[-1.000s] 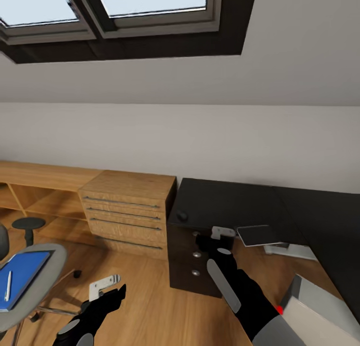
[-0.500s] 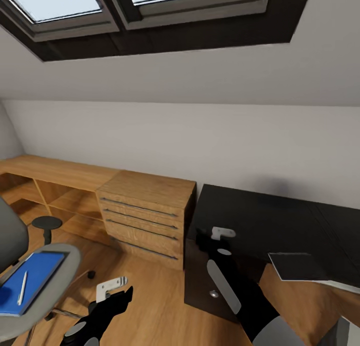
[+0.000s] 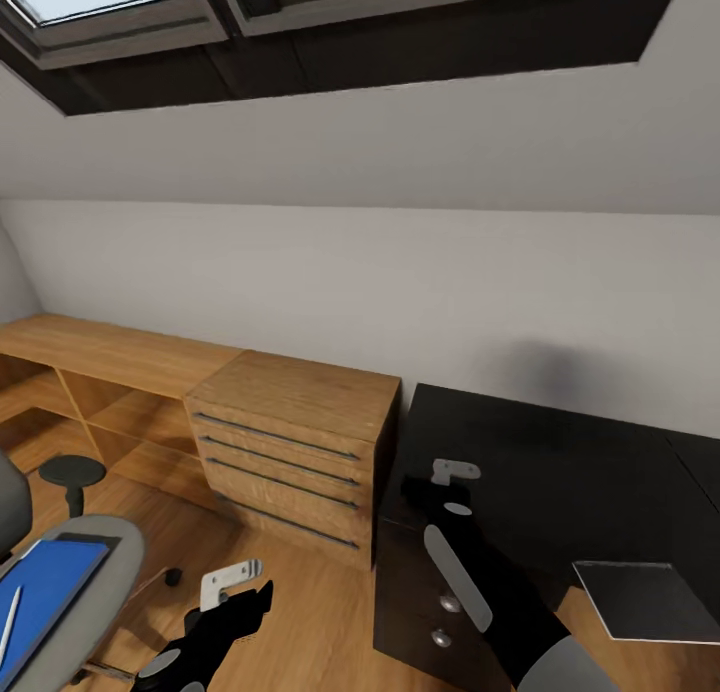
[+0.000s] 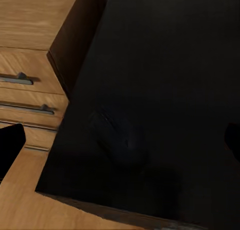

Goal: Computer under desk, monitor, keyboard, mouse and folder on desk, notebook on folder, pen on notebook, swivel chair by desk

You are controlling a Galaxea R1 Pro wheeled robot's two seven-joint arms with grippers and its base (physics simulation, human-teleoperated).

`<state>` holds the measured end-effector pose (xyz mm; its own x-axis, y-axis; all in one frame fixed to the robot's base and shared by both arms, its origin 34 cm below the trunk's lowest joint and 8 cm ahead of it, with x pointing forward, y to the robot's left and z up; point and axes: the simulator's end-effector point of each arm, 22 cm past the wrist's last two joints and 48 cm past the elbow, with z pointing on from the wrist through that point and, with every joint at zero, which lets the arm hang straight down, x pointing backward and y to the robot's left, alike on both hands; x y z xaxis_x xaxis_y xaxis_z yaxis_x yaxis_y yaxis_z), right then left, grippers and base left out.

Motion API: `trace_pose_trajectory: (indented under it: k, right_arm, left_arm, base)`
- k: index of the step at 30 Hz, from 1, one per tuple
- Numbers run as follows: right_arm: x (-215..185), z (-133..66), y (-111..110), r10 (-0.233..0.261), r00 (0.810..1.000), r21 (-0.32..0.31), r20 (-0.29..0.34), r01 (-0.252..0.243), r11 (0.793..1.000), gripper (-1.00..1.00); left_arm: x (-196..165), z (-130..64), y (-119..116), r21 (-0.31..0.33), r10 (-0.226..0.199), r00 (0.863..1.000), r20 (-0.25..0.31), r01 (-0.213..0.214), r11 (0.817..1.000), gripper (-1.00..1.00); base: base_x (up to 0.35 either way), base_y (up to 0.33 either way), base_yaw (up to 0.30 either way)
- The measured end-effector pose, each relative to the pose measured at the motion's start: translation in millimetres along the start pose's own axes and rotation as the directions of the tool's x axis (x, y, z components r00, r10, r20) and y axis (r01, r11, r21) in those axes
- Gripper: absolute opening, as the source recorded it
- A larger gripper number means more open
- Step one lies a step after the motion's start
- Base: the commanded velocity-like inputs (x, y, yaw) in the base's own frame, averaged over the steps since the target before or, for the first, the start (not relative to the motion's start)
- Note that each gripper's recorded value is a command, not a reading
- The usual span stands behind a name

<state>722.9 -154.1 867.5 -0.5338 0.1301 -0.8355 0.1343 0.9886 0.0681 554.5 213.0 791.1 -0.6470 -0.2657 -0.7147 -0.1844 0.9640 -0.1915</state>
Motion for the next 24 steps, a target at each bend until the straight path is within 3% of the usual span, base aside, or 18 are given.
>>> trace_pose_trajectory:
  k: [12,24]
  right_arm:
    - [23,8.4,-12,-0.023,0.999,0.030,-0.047,0.024,0.999,1.00]
    - [35,12.5,-18,-0.030,0.997,0.043,-0.072,0.033,0.999,1.00]
  left_arm:
    - [1,-0.1,-2,0.003,0.004,1.000,-0.001,-0.004,1.000,1.00]
    - [0,0.0,-2,0.005,0.005,1.000,0.000,-0.005,1.000,1.00]
  base:
    - [0.316,0.000,0.000]
    - [0.049,0.000,0.000]
